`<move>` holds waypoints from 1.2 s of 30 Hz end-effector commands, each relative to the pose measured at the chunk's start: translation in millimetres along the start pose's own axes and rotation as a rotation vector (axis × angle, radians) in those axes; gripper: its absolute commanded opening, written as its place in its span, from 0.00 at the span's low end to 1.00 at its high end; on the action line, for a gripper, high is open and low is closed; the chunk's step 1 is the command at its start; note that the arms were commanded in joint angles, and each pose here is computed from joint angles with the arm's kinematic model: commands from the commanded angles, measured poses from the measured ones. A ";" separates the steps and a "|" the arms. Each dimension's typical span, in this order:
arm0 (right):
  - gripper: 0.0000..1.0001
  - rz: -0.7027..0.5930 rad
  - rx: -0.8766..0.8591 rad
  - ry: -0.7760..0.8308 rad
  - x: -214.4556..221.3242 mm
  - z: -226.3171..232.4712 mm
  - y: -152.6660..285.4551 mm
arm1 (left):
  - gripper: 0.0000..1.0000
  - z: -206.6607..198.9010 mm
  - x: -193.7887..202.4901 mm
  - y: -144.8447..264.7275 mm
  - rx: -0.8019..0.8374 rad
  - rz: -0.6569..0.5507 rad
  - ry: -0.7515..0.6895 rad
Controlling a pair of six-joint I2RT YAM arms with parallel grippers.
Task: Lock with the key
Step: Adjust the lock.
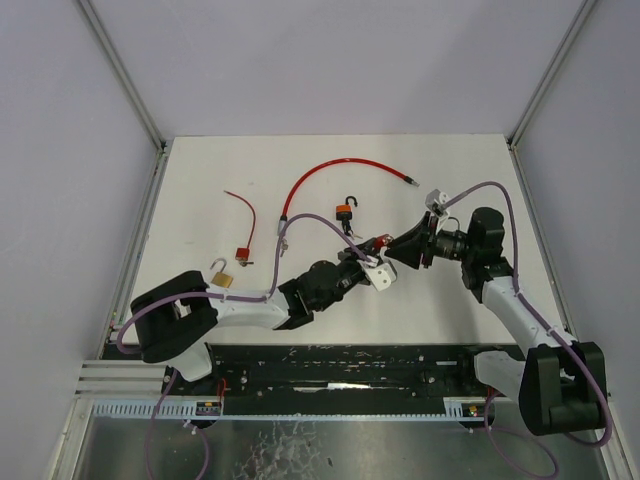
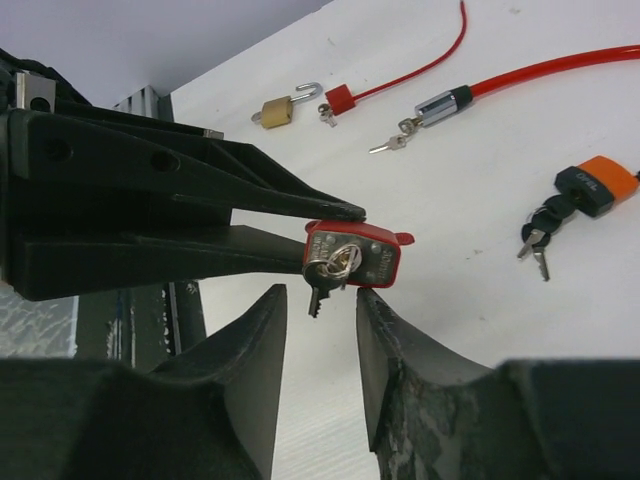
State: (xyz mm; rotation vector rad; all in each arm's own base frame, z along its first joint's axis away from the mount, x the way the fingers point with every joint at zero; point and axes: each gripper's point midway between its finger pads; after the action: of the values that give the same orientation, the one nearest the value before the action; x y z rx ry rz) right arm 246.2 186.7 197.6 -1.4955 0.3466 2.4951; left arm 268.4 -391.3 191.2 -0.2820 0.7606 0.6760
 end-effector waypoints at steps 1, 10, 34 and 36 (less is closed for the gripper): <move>0.38 -0.012 -0.038 0.014 -12.2 9.1 -11.8 | 0.00 22.6 -28.4 -7.4 -0.096 -0.081 0.043; 0.16 0.014 -0.042 -0.014 -12.2 10.2 -16.3 | 0.00 24.0 -26.7 -7.8 -0.110 -0.070 0.039; 0.18 0.066 -0.015 -0.021 -28.1 14.5 13.6 | 0.00 32.7 -14.4 -2.9 -0.156 -0.019 -0.019; 0.19 0.067 0.037 0.012 -29.2 7.8 19.6 | 0.00 33.9 -13.9 -1.8 -0.163 -0.018 -0.024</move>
State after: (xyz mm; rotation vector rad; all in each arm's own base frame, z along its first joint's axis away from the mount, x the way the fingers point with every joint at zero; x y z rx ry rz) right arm 244.2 178.2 206.9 -1.3924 0.4245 2.6088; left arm 274.9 -385.9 197.8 -0.3230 0.7151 0.7231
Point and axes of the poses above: each gripper's point midway between its finger pads, its own y axis back along the fingers, its own z axis along the line the jaws close on, x = y × z, and after that the axes turned 9 degrees about -y, right-handed
